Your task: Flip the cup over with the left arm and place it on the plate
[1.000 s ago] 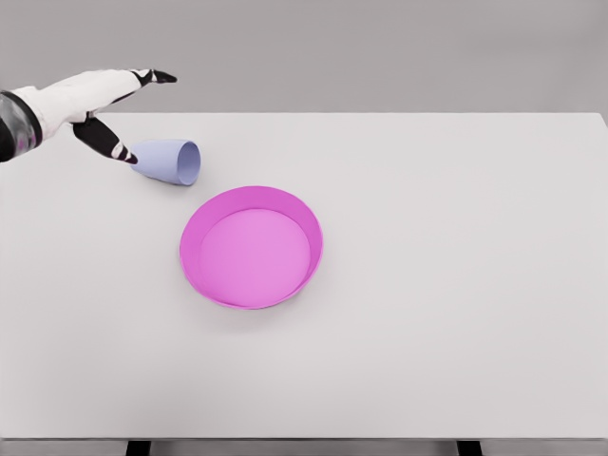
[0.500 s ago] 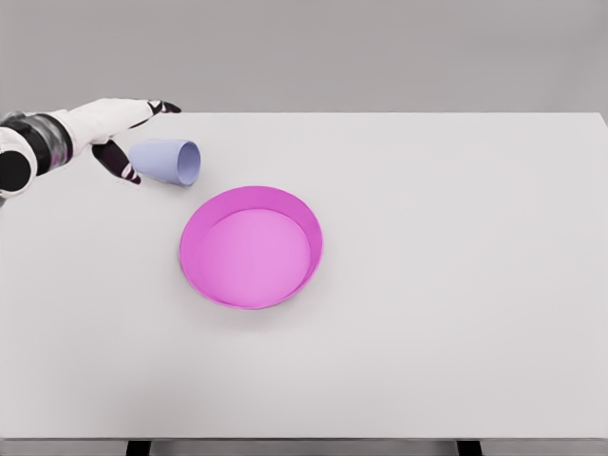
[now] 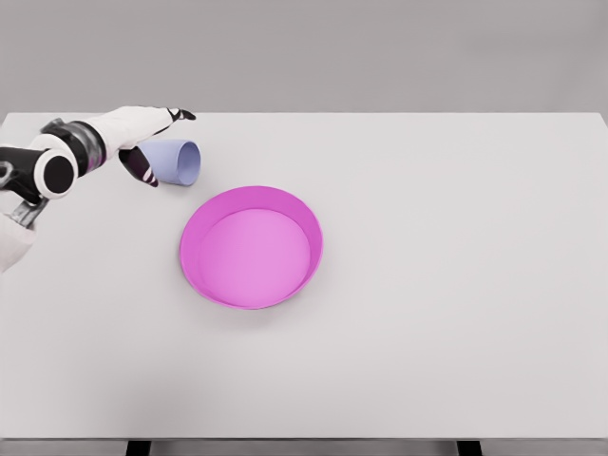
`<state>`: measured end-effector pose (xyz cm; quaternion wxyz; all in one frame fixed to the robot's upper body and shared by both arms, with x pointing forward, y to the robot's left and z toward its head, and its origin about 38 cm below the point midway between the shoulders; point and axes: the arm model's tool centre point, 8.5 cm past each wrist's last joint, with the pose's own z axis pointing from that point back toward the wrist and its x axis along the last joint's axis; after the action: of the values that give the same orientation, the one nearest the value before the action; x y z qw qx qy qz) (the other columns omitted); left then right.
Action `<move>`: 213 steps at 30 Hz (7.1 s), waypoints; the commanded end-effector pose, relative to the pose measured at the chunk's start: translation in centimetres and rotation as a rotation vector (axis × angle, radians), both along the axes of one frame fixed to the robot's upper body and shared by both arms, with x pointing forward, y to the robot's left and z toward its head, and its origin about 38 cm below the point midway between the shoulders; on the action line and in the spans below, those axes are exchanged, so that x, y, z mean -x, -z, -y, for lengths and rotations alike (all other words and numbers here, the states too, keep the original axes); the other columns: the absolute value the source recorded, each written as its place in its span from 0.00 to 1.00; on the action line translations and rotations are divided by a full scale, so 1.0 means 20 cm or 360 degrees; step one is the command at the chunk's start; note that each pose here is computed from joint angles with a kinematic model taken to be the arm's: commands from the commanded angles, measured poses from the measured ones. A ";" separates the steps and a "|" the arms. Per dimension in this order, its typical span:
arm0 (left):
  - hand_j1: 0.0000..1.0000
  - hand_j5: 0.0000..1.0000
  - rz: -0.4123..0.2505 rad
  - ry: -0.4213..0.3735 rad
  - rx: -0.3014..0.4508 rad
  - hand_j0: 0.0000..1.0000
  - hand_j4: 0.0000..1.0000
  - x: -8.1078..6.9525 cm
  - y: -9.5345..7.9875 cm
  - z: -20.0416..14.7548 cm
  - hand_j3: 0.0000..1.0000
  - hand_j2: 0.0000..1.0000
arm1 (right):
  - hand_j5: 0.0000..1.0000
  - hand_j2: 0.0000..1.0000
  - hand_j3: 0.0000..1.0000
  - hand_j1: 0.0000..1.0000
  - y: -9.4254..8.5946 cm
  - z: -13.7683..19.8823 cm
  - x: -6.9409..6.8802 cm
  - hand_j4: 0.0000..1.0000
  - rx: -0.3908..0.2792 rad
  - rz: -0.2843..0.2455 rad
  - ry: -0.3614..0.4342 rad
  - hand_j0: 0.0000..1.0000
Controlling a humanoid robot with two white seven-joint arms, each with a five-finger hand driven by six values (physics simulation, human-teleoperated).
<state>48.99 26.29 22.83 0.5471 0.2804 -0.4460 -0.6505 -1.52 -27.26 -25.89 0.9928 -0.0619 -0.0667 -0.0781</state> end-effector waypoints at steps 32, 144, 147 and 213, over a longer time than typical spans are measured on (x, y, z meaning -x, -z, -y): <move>1.00 1.00 -0.0049 0.0001 -0.0078 1.00 1.00 -0.09 0.13 0.05 1.00 1.00 | 1.00 1.00 1.00 1.00 0.00 0.00 0.00 1.00 0.0000 0.0000 0.0001 1.00; 0.81 0.81 -0.0055 -0.0075 -0.0221 0.81 0.81 -0.23 0.20 0.04 0.81 0.81 | 1.00 1.00 1.00 1.00 0.00 0.00 0.00 1.00 0.0000 0.0000 0.0001 1.00; 0.81 0.81 -0.0051 -0.0076 -0.0220 0.81 0.81 -0.23 0.20 0.04 0.81 0.81 | 1.00 1.00 1.00 1.00 0.00 0.00 0.00 1.00 0.0000 0.0000 0.0001 1.00; 0.73 0.73 -0.0066 0.0303 0.0529 0.73 0.73 0.14 -0.24 0.01 0.73 0.73 | 1.00 1.00 1.00 1.00 0.00 0.00 0.00 1.00 0.0000 0.0000 0.0001 1.00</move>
<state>46.71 25.91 27.02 0.5343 0.1369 -0.5550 -0.6227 -1.52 -27.26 -25.89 0.9928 -0.0619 -0.0667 -0.0781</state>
